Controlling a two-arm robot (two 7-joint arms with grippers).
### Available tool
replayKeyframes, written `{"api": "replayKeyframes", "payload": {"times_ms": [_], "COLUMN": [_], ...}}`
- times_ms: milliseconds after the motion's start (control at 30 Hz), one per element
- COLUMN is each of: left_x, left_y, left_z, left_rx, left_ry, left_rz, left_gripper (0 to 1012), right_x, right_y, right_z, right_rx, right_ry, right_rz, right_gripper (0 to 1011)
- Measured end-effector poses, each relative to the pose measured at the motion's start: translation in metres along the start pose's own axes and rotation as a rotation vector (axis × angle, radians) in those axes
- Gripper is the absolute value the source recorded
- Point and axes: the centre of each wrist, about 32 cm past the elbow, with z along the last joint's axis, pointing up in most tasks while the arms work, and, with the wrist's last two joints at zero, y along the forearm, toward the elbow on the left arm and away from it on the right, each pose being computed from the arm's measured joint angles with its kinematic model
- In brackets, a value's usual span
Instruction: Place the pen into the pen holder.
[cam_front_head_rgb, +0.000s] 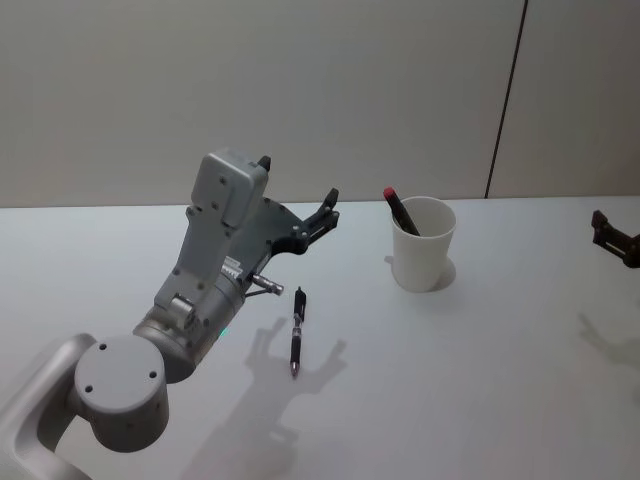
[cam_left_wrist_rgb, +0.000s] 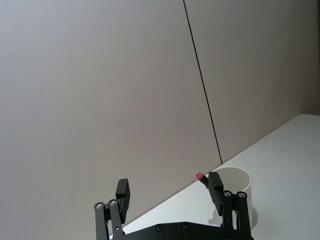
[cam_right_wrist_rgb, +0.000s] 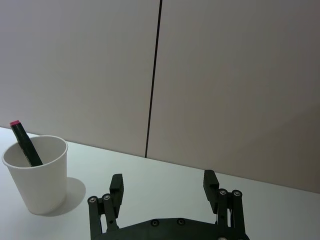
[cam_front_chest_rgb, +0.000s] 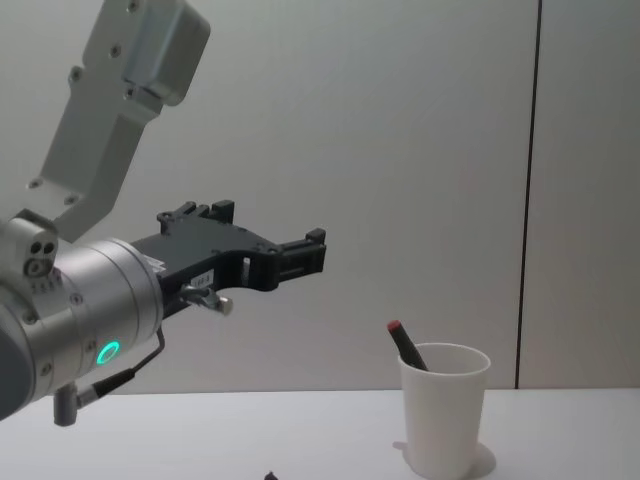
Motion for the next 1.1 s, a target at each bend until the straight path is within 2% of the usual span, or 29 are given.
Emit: {"api": "replayKeyframes", "payload": {"times_ms": [267, 467, 600, 633, 700, 933, 1100], "left_x": [-0.0006, -0.0014, -0.0022, -0.0022, -0.003, -0.0051, -0.0079], "left_y": [0.0015, 0.0034, 0.006, 0.006, 0.0078, 0.0118, 0.0156], "left_z": [-0.001, -0.0015, -0.002, -0.002, -0.0025, -0.0049, -0.0088], "left_rx": [0.019, 0.055, 0.108, 0.108, 0.143, 0.199, 0.247], "left_ry": [0.019, 0.043, 0.066, 0.066, 0.082, 0.121, 0.164], "left_rz": [0.007, 0.013, 0.015, 0.015, 0.017, 0.029, 0.043], "left_gripper": [1003, 1003, 1003, 1003, 1003, 1003, 1003], "right_x": [0.001, 0.001, 0.001, 0.001, 0.001, 0.001, 0.001], "right_y": [-0.001, -0.001, -0.001, -0.001, -0.001, -0.002, -0.002], "right_z": [0.0, 0.0, 0.0, 0.0, 0.0, 0.0, 0.0], "right_rx": [-0.001, -0.001, -0.001, -0.001, -0.001, -0.002, -0.002], "right_ry": [-0.001, -0.001, -0.001, -0.001, -0.002, -0.002, -0.002], "right_rz": [0.0, 0.0, 0.0, 0.0, 0.0, 0.0, 0.0], "right_gripper": [1002, 1002, 1002, 1002, 1002, 1002, 1002]}}
